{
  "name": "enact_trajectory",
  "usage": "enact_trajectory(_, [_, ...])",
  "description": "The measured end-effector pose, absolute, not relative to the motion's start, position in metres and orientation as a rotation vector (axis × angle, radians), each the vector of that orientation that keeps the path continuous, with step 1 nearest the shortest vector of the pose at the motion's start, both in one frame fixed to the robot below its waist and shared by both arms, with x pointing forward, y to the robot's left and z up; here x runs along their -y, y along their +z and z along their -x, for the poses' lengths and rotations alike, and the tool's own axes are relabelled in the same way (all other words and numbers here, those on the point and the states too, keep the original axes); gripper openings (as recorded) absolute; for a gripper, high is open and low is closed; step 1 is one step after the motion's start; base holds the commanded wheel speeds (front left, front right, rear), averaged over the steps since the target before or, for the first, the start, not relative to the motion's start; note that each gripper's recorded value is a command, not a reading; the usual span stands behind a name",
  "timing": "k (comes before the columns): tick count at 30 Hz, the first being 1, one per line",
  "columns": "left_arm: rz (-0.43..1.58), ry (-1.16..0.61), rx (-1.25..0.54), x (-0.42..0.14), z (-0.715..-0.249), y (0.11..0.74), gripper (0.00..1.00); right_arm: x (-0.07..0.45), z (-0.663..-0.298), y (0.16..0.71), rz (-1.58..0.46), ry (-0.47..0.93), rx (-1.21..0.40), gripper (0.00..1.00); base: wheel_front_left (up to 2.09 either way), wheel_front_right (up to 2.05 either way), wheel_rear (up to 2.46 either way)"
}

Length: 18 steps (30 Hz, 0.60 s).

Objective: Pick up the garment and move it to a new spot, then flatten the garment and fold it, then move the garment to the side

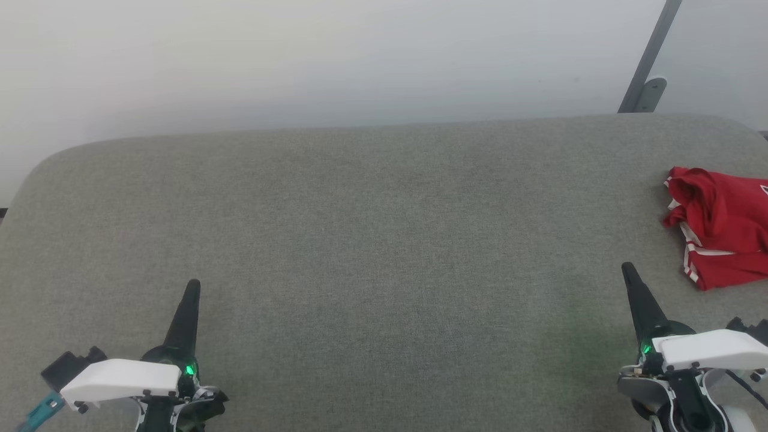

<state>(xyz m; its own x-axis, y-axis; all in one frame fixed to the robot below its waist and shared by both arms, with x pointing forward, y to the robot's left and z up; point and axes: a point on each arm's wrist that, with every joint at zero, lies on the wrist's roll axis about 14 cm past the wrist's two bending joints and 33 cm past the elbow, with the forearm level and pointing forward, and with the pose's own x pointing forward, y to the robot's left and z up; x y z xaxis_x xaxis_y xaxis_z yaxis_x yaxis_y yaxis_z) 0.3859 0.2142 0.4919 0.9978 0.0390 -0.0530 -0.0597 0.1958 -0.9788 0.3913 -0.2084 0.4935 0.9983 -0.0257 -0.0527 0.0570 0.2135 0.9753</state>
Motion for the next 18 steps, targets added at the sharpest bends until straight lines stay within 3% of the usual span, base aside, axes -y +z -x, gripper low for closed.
enact_trajectory(18, [1.501,0.034,-0.014,-0.2049,-0.3864,0.4981,0.0,0.2033,-0.39,0.5008,-1.49,-0.027,-0.013,0.0,0.0,0.0,0.0])
